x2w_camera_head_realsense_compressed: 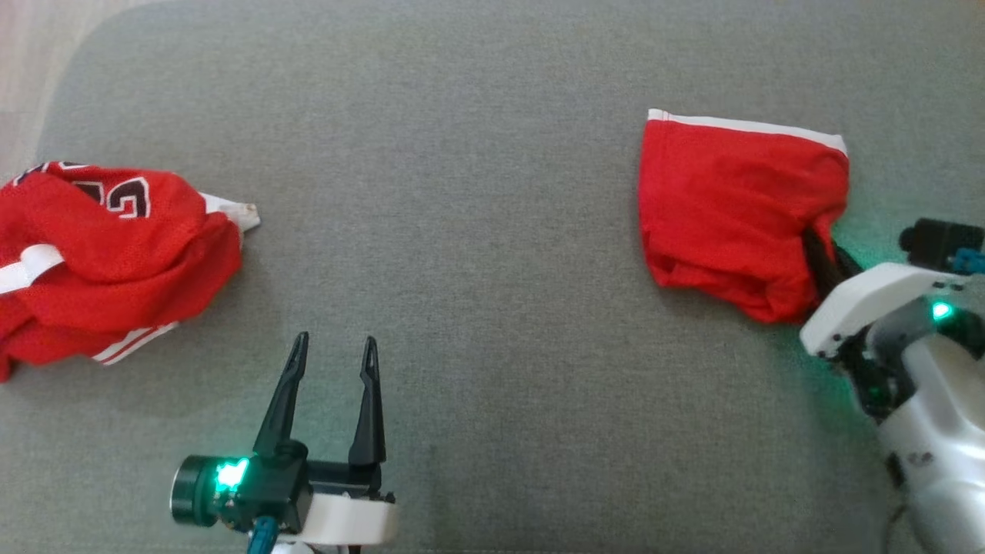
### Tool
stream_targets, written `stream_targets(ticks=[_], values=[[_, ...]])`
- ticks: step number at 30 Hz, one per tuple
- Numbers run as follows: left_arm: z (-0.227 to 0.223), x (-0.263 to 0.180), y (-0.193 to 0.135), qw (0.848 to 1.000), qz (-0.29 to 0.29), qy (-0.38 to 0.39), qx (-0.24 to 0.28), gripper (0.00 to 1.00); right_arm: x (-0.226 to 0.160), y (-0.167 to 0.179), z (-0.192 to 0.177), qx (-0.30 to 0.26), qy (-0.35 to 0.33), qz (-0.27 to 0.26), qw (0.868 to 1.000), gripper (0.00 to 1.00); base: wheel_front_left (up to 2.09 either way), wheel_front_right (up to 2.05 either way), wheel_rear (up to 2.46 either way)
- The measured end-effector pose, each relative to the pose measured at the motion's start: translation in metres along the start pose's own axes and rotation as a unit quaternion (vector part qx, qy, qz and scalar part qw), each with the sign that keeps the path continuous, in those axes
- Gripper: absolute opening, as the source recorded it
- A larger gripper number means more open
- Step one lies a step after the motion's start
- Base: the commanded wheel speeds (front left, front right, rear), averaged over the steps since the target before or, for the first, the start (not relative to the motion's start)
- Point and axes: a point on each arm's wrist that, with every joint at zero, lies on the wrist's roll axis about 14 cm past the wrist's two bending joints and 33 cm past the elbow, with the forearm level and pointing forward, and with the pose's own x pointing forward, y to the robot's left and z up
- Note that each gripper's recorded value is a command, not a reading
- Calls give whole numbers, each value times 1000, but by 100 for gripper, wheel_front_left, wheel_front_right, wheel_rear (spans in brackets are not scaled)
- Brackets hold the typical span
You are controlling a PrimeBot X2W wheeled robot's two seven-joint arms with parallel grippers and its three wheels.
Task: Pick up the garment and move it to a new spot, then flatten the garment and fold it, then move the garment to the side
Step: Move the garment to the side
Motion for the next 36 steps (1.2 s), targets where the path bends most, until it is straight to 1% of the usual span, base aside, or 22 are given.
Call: stream_targets(ticks=[3,7,9,12,15,17,20,24,27,28,29,30,31,33,36], values=[[-2,5,-3,1000,-6,3,-1,100,-5,-27,5,-32,2,-20,999,0,0,0,0],[-7,19,-13,1000,-23,7,-3,100,-16,-84,27,-79,6,-69,994,0,0,0,0],[-10,31,-21,999,-40,7,-3,100,-21,-111,46,-97,-3,-95,991,0,0,0,0],[-11,52,-33,998,-62,2,-4,100,-28,-144,68,-117,-10,-125,985,0,0,0,0],[-17,70,-44,996,-84,1,-1,100,-37,-175,76,-142,4,-156,978,0,0,0,0],[-23,79,-50,996,-94,5,-1,100,-44,-195,79,-169,17,-177,970,0,0,0,0],[-33,88,-58,994,-108,14,-6,100,-51,-215,89,-206,27,-200,957,0,0,0,0],[-45,98,-67,992,-123,23,-12,100,-52,-232,108,-239,23,-224,945,0,0,0,0],[-47,102,-73,991,-131,22,-15,100,-53,-241,117,-256,23,-238,937,0,0,0,0],[-47,102,-73,991,-131,22,-15,100,-53,-241,117,-256,23,-238,937,0,0,0,0],[-46,102,-73,991,-132,21,-15,100,-53,-244,118,-259,28,-243,934,29,0,0,0],[-46,102,-72,991,-131,22,-15,100,-53,-246,119,-260,30,-248,933,98,0,0,0],[-46,103,-71,991,-129,21,-15,100,-53,-249,120,-262,31,-253,931,100,0,0,0],[-44,102,-68,992,-123,20,-17,100,-53,-251,125,-271,29,-261,926,100,0,0,0],[-37,100,-61,994,-110,16,-17,100,-55,-248,136,-298,20,-264,917,100,0,0,0]])
